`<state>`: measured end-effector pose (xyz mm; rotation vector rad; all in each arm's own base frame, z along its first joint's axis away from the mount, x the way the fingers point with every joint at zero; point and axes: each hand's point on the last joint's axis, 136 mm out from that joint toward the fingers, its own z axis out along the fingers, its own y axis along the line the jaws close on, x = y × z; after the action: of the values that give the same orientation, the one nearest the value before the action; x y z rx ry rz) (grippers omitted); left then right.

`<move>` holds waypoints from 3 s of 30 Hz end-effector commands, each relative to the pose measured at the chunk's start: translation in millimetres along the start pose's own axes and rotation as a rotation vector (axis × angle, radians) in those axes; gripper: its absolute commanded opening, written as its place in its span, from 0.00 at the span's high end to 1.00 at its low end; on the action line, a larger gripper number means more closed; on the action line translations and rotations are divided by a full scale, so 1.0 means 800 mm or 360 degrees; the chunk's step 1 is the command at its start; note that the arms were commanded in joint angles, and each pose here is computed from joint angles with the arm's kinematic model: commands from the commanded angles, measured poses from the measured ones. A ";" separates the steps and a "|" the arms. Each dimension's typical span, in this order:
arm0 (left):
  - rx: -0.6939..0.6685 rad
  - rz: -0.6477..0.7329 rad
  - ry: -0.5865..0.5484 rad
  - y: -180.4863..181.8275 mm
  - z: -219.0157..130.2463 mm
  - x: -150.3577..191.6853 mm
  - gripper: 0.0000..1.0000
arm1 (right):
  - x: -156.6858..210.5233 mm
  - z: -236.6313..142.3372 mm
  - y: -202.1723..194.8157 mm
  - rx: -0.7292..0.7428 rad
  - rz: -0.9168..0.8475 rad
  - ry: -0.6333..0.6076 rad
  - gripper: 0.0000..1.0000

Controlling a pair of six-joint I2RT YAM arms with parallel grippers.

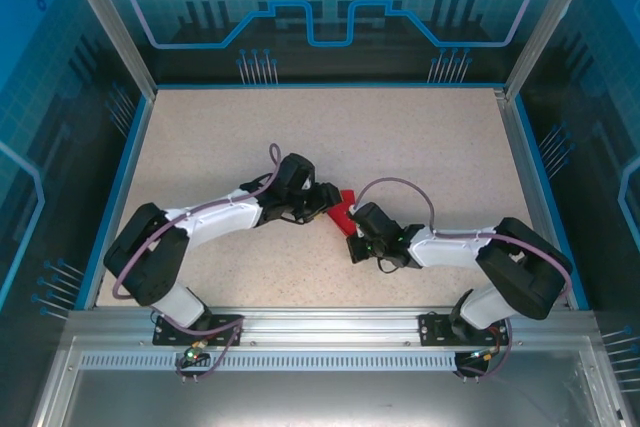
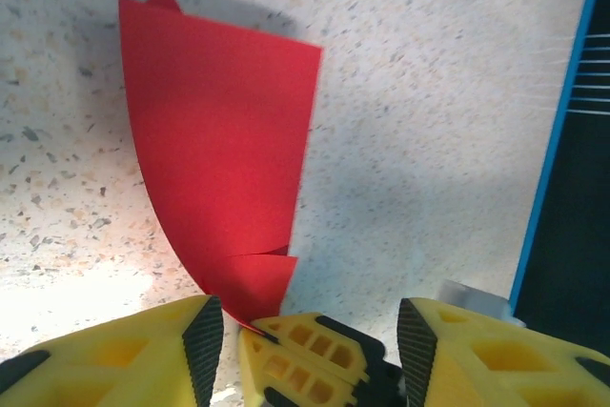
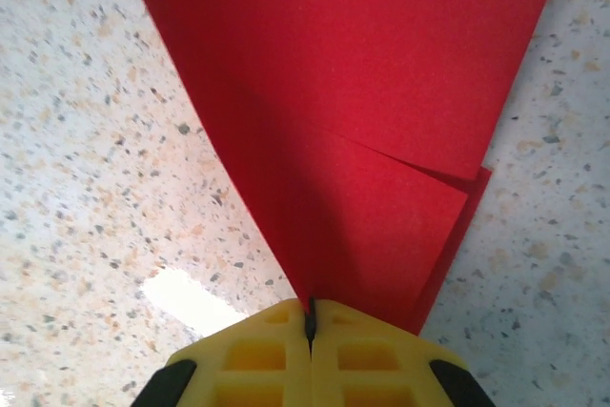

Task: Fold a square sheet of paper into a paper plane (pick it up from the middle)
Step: Fold the wing for the fifth time at the center of the table.

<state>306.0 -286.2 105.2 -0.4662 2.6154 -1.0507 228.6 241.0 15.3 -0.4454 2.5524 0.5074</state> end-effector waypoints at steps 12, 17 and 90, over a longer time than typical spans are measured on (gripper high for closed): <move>-0.0040 0.0012 -0.0059 0.016 -0.007 -0.003 0.54 | -0.018 -0.018 0.000 -0.0545 0.0446 -0.0054 0.93; 0.0000 0.0017 -0.0016 0.013 0.004 0.001 0.66 | -0.024 -0.019 -0.004 -0.0682 0.0564 -0.0049 0.93; 0.0204 0.0154 0.0295 -0.005 0.135 0.029 0.76 | 0.036 0.024 -0.081 -0.0782 0.1389 0.0247 0.93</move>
<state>329.4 -364.7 34.0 -0.2512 2.6489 -1.3113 260.5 207.9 19.6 0.3132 2.4509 1.6476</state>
